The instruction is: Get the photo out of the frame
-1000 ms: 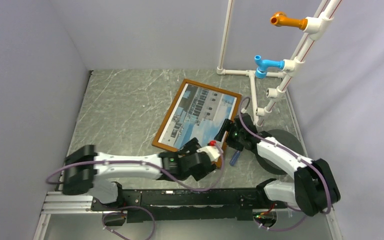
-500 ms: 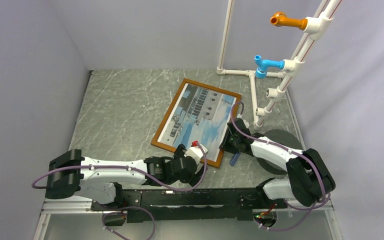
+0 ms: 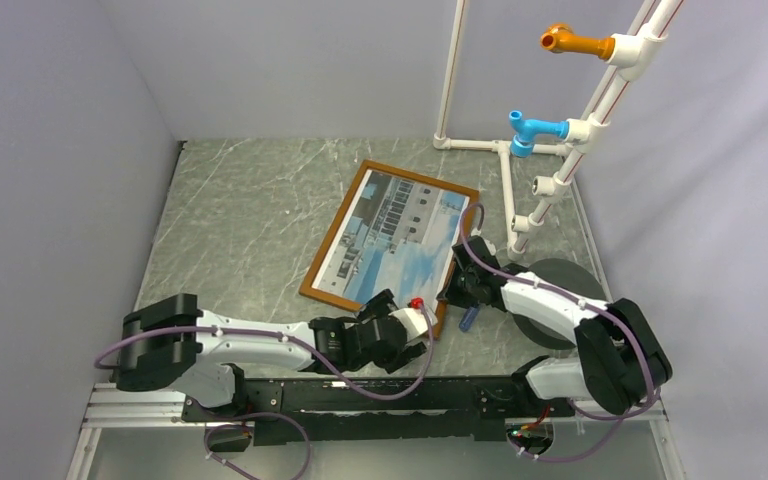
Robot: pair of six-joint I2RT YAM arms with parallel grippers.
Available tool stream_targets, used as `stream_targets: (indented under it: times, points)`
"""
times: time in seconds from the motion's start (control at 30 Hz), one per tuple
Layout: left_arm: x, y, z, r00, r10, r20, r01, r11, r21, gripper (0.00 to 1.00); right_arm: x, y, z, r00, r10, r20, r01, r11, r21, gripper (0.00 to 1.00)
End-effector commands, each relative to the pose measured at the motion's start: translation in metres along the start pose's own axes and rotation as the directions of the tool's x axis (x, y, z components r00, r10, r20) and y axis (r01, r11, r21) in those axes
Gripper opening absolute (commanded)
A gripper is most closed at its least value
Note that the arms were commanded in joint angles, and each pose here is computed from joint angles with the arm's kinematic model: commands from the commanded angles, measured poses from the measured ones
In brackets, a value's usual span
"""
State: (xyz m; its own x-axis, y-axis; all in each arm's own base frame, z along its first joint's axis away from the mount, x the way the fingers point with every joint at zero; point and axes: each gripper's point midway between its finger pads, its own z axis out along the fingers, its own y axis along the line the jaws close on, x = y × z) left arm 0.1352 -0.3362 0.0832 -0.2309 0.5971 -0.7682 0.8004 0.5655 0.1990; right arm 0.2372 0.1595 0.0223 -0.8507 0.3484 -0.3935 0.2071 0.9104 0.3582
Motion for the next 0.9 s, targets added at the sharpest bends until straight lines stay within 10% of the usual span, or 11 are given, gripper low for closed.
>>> stream_targets:
  times: [0.0, 0.33, 0.57, 0.87]
  points:
    - [-0.032, 0.011, 0.010, 0.981, 0.159, 0.111, -0.149, 0.985, -0.088, 0.99, -0.016, 0.056, -0.037, 1.000, 0.017, 0.001, -0.017, 0.975, -0.221, 0.00]
    - [-0.015, -0.006, 0.037, 0.910, 0.414, 0.016, -0.400, 0.889, -0.222, 0.99, -0.020, 0.069, -0.055, 0.997, 0.073, -0.015, -0.074, 0.961, -0.267, 0.00]
    - [-0.027, 0.011, 0.049, 0.833, 0.547, -0.085, -0.514, 0.707, -0.485, 0.99, -0.022, 0.071, -0.060, 0.996, 0.087, -0.009, -0.086, 0.957, -0.277, 0.00]
    - [-0.055, 0.028, 0.034, 0.815, 0.578, -0.034, -0.450, 0.594, -0.667, 0.47, -0.028, 0.073, -0.075, 0.998, 0.054, 0.037, -0.040, 0.951, -0.306, 0.00]
